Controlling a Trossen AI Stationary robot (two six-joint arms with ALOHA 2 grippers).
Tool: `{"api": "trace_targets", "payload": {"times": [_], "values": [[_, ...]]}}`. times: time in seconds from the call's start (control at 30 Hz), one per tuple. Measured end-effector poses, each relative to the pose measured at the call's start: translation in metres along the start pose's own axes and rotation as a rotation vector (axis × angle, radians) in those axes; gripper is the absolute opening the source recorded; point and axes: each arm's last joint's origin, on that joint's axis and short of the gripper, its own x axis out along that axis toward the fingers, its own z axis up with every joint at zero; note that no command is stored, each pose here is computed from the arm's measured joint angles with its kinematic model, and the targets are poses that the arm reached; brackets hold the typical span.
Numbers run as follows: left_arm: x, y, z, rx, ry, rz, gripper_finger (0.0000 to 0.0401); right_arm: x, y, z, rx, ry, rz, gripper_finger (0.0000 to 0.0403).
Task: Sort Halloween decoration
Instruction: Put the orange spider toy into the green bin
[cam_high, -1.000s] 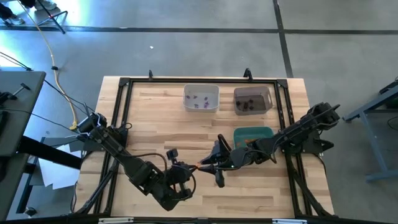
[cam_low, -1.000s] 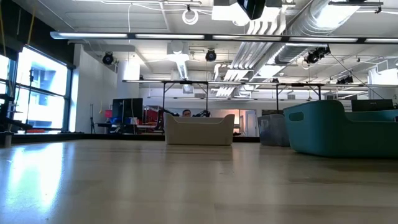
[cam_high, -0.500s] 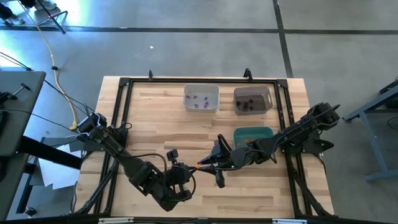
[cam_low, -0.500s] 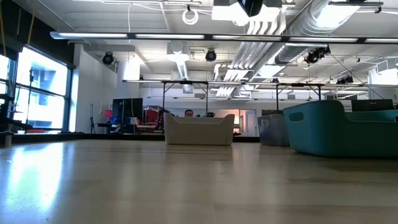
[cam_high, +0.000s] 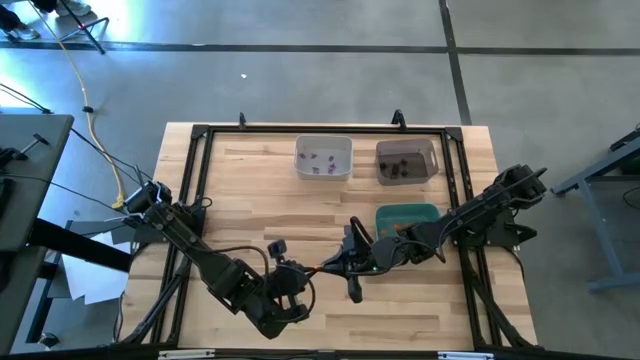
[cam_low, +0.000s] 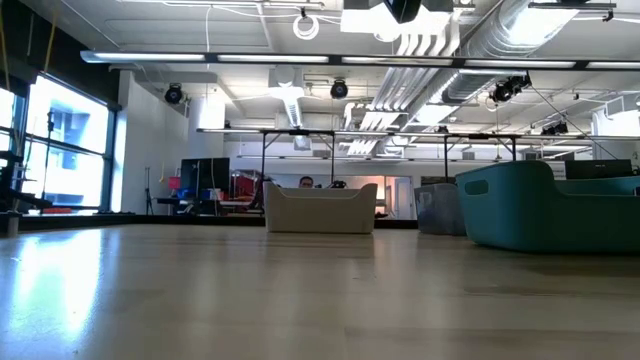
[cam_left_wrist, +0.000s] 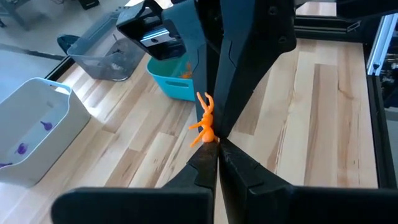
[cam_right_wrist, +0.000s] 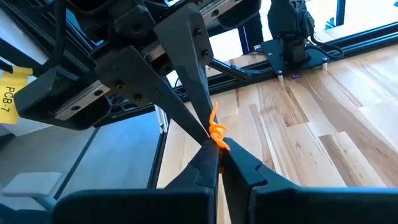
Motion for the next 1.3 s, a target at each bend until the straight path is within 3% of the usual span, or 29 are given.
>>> {"api": "trace_targets", "payload": {"times": [0.17,0.27,0.43,0.53,0.63,0.77,0.87,0.97,1.13,1.3], "values": [[0.001,0.0,0.0,-0.027,0.008,-0.007,0.0011,0.0,0.0,0.0,0.0,0.002,-0.001,0.0002],[0.001,0.0,-0.001,0.014,0.039,-0.038,0.0031,0.0,-0.001,-0.002,-0.001,0.02,-0.01,0.0001],[-0.002,0.001,-0.009,0.02,0.204,-0.157,0.0063,-0.017,-0.012,0.001,0.048,0.134,-0.107,0.0001],[-0.004,0.002,-0.014,-0.036,0.314,-0.202,0.0073,-0.044,-0.026,0.005,0.112,0.26,-0.252,0.0001],[-0.008,0.003,-0.019,-0.082,0.386,-0.199,0.0076,-0.078,-0.045,0.0,0.197,0.432,-0.469,0.0],[-0.012,-0.001,-0.026,-0.071,0.399,-0.181,0.0076,-0.118,-0.066,-0.011,0.28,0.633,-0.798,0.0],[-0.015,-0.002,-0.027,-0.065,0.385,-0.181,0.0076,-0.133,-0.073,-0.017,0.292,0.722,-0.942,0.0],[-0.015,-0.002,-0.027,-0.047,0.364,-0.168,0.0076,-0.133,-0.079,-0.027,0.309,0.757,-0.97,0.0],[-0.013,-0.001,-0.026,-0.018,0.356,-0.169,0.0076,-0.127,-0.095,-0.056,0.36,0.88,-0.892,0.0],[-0.012,0.003,-0.027,0.001,0.377,-0.138,0.0076,-0.126,-0.105,-0.071,0.394,0.896,-0.88,0.0]]}}
